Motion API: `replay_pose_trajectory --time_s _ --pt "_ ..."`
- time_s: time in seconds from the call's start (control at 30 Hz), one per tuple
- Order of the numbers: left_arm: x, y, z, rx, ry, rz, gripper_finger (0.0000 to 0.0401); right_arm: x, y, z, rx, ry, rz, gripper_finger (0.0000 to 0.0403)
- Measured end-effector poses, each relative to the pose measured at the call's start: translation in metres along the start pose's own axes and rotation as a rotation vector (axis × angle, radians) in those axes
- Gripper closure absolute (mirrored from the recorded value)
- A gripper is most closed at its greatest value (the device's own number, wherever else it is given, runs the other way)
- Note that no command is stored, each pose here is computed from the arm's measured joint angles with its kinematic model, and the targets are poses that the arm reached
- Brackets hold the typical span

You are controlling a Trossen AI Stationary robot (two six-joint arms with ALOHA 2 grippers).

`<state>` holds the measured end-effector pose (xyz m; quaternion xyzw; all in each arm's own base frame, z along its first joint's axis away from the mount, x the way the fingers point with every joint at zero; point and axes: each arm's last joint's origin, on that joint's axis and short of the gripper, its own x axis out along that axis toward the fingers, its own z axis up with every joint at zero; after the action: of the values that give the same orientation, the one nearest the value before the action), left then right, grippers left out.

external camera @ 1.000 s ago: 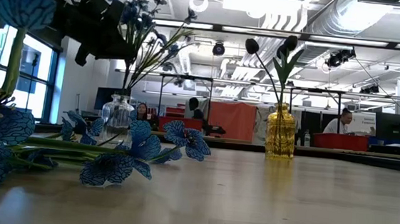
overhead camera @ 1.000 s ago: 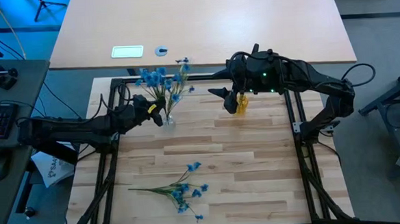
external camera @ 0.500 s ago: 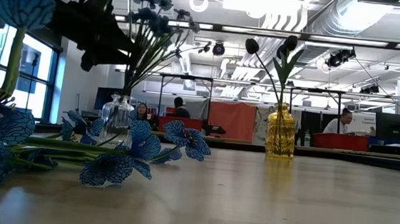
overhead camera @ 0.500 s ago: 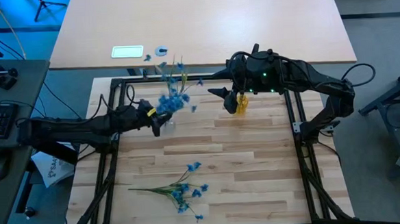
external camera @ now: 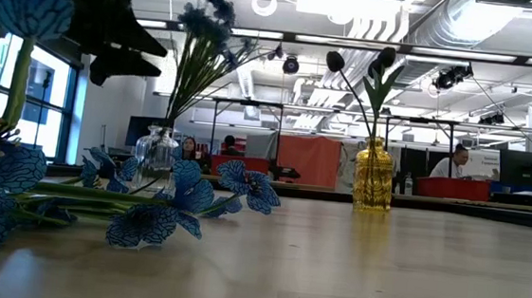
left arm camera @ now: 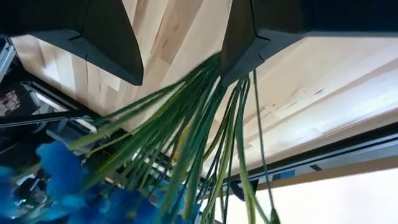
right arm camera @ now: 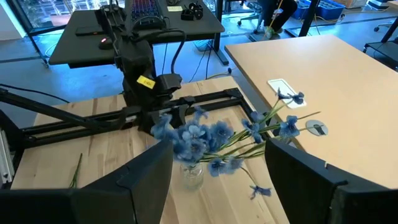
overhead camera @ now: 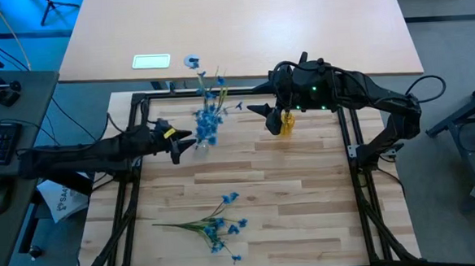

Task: Sort flowers into vase by color
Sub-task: Put the blue flowers into the transparent crystal vase

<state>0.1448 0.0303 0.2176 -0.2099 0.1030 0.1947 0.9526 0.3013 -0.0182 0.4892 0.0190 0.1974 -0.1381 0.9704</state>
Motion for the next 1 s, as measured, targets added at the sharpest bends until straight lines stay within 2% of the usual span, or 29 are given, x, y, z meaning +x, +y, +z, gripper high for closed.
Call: replay_pose_trajectory --time_s 0.23,0.4,0.63,0.8,1.0 --pt "-0.017 -0.007 0.024 0.044 0.034 0.025 0.0198 0.000 0.000 0.000 -0.010 0.000 0.000 0.0151" --pt "-0.034 -0.019 0.049 0.095 0.084 -0.009 0.0198 0.000 0.000 0.000 -0.019 0.000 0.000 0.0151" --pt "-0.059 -0.042 0.065 0.136 0.361 -0.099 0.0198 0.000 0.000 0.000 -0.034 0.000 0.000 0.0151" --pt "-0.051 -0.074 0.049 0.157 0.575 -0.235 0.0198 0.000 0.000 0.000 -0.036 0.003 0.000 0.0151" --pt "-0.051 -0.123 -0.010 0.347 0.913 -0.329 0.0198 0.000 0.000 -0.004 -0.052 0.040 0.009 0.0151"
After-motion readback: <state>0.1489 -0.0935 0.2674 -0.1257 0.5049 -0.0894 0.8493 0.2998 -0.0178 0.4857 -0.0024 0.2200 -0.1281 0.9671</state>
